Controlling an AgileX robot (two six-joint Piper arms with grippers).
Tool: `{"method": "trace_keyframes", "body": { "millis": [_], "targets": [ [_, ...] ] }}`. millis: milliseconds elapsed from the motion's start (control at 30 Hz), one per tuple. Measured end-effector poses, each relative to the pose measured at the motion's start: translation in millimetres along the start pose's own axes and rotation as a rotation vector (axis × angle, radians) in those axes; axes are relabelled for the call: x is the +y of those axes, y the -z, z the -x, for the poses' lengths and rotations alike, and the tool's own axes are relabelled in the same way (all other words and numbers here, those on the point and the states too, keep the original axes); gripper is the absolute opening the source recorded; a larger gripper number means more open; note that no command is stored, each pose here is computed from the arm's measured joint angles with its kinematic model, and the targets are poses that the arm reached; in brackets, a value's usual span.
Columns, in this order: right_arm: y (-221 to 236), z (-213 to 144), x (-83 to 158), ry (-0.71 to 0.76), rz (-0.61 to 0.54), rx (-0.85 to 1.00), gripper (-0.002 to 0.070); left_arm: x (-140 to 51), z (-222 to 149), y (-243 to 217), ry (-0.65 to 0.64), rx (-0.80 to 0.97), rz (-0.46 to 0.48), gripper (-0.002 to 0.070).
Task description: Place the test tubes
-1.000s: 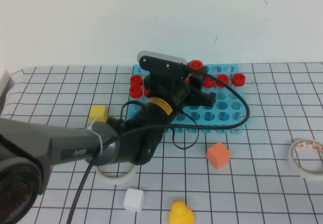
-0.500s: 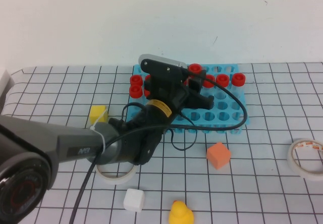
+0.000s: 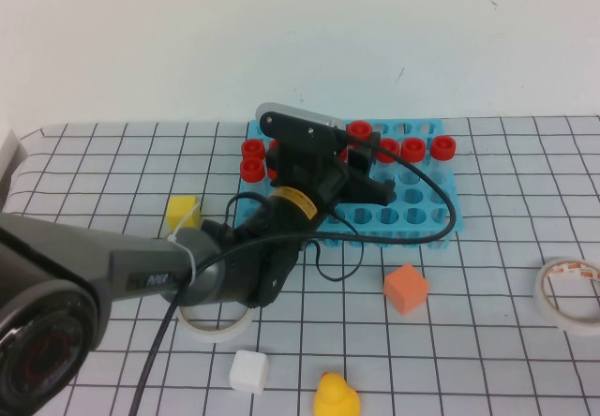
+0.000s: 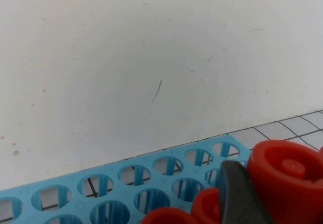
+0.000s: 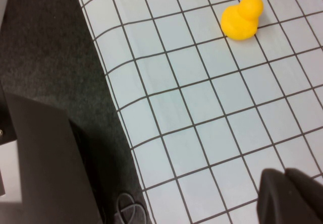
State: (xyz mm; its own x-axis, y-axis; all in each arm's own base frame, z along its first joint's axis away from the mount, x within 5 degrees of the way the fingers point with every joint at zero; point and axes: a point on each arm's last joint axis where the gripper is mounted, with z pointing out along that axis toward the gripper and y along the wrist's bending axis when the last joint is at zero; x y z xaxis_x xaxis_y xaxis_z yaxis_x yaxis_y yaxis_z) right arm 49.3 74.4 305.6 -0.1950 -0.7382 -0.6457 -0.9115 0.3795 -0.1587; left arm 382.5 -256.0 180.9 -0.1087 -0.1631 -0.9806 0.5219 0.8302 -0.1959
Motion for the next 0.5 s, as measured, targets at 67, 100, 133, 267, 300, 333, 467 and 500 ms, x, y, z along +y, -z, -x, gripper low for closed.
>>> {"method": "trace_keyframes", "body": {
  "millis": [67, 100, 133, 267, 300, 333, 467, 500],
  "targets": [
    [0.0, 0.0, 0.0, 0.000, 0.000, 0.000, -0.0001, 0.2, -0.9, -0.1, 0.000, 0.002, 0.000, 0.0267],
    [0.0, 0.0, 0.0, 0.000, 0.000, 0.000, -0.0001, 0.3, -1.7, -0.2, 0.000, 0.003, 0.001, 0.0267],
    [0.0, 0.0, 0.0, 0.000, 0.000, 0.000, -0.0001, 0.4, -1.9, -0.7, 0.000, 0.000, 0.000, 0.0267],
    [0.0, 0.0, 0.0, 0.000, 0.000, 0.000, -0.0001, -0.7, -1.6, -4.1, 0.000, -0.007, -0.003, 0.0267],
    [0.0, 0.0, 0.0, 0.000, 0.000, 0.000, -0.0001, -0.6, -2.3, -5.1, 0.000, -0.007, -0.003, 0.0267],
    [0.0, 0.0, 0.0, 0.000, 0.000, 0.000, -0.0001, -0.6, -2.6, -6.5, 0.000, -0.009, -0.004, 0.0267],
    [0.0, 0.0, 0.0, 0.000, 0.000, 0.000, -0.0001, -2.2, -5.6, -8.9, 0.004, -0.012, -0.009, 0.0267],
    [0.0, 0.0, 0.0, 0.000, 0.000, 0.000, -0.0001, -3.0, -5.7, -8.9, 0.004, -0.011, -0.010, 0.0267]
  ]
}}
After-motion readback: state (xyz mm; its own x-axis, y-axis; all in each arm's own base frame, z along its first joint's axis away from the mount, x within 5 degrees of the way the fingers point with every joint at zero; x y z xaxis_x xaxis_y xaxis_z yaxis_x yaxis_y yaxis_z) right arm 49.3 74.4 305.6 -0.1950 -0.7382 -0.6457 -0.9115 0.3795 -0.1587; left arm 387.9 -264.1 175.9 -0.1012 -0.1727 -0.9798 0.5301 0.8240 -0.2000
